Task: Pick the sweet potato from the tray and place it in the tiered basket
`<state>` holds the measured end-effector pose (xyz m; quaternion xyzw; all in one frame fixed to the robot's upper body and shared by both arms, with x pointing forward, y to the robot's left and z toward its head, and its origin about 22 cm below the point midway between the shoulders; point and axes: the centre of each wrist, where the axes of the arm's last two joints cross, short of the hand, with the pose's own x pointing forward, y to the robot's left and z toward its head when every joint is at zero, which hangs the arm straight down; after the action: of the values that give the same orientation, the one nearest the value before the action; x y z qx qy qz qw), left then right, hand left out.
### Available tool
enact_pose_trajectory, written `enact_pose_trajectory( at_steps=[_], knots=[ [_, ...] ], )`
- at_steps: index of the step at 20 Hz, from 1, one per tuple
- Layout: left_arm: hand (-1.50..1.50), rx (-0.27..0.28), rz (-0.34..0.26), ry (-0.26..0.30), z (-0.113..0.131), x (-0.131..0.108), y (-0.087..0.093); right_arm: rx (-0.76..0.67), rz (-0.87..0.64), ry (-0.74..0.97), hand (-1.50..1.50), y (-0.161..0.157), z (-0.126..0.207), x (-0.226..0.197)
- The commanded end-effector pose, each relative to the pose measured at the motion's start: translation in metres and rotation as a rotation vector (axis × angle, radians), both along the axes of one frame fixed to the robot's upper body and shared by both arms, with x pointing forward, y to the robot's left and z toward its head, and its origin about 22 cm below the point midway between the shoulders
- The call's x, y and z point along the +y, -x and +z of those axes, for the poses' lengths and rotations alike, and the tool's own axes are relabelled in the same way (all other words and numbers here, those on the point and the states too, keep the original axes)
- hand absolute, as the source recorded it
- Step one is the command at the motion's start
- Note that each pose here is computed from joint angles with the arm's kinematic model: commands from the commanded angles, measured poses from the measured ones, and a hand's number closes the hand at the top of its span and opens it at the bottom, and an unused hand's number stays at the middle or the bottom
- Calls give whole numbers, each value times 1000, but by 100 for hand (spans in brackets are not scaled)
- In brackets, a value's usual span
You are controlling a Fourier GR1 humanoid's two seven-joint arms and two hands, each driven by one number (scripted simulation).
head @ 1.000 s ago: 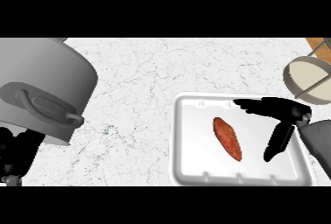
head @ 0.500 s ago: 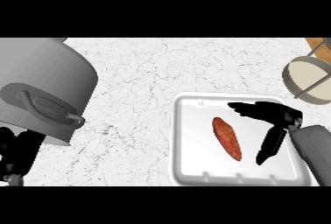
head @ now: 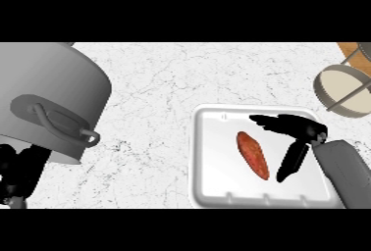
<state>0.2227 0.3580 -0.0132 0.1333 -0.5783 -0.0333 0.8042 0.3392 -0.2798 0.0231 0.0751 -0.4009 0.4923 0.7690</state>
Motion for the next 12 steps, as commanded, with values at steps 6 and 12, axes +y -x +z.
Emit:
enact_pose_trajectory(
  at_steps=[6,12],
  knots=[
    [0,39,7,5,-8,-7,11,28,6,-60,-150,18,-32,30],
    [0,57,-12,16,-15,0,14,65,70,-55,-150,15,-32,31]
  ],
)
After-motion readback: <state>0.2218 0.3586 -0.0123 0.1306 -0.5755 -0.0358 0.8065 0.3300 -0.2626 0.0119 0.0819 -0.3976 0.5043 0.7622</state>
